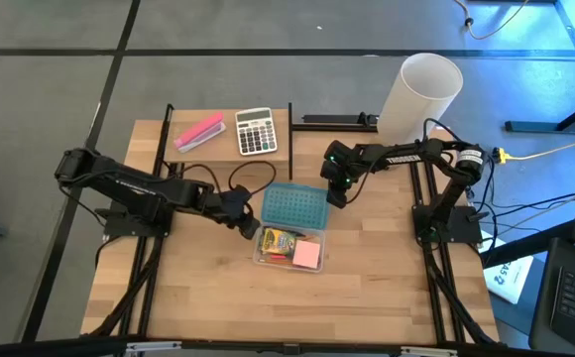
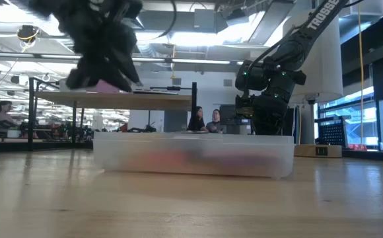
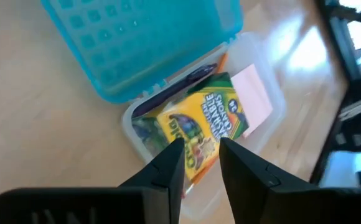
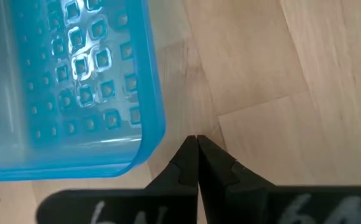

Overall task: Pack school essentials
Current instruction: Close the blue supply box

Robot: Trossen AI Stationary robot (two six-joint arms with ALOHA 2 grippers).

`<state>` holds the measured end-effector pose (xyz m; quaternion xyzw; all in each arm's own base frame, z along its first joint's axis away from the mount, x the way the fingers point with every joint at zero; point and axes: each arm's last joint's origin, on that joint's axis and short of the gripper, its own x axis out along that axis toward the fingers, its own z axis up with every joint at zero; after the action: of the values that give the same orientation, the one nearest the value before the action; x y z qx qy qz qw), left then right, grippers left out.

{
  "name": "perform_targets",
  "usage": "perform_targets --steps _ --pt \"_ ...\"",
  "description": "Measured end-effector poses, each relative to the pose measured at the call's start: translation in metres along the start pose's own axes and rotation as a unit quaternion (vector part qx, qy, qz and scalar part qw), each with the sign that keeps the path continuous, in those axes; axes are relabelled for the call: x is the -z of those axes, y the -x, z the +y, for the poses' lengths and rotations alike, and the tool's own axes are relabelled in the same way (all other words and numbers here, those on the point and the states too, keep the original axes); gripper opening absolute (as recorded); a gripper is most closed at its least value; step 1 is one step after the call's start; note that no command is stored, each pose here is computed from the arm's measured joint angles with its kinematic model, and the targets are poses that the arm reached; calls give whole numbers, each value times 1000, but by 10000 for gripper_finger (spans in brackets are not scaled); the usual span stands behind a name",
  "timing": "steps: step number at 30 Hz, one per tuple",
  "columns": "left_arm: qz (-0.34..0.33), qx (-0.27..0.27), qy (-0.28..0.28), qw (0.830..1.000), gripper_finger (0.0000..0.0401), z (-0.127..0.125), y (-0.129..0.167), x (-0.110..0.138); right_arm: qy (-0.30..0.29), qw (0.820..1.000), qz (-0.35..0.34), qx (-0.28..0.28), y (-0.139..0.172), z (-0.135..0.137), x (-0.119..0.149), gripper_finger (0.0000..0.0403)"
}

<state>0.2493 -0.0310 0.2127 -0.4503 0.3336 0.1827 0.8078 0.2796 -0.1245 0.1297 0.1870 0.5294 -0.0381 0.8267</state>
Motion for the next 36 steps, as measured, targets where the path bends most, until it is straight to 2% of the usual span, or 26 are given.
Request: perform_targets --steps 3,6,9,18,28,36 --pt "21 -45 -1 999 93 -13 14 -8 3 1000 0 0 0 0 0 0" --pt "37 -93 37 994 93 -19 27 -12 12 1000 0 0 0 0 0 0" --pt "32 -116 70 990 93 -24 30 -16 14 1000 -1 0 0 0 0 0" --pt "77 -168 83 979 93 -20 -10 -8 14 1000 -2 0 0 0 0 0" --pt "86 -157 86 980 93 -20 -41 -4 15 1000 -5 0 0 0 -1 0" --pt "96 -181 81 976 92 -14 -57 0 16 1000 -6 0 0 0 -1 0"
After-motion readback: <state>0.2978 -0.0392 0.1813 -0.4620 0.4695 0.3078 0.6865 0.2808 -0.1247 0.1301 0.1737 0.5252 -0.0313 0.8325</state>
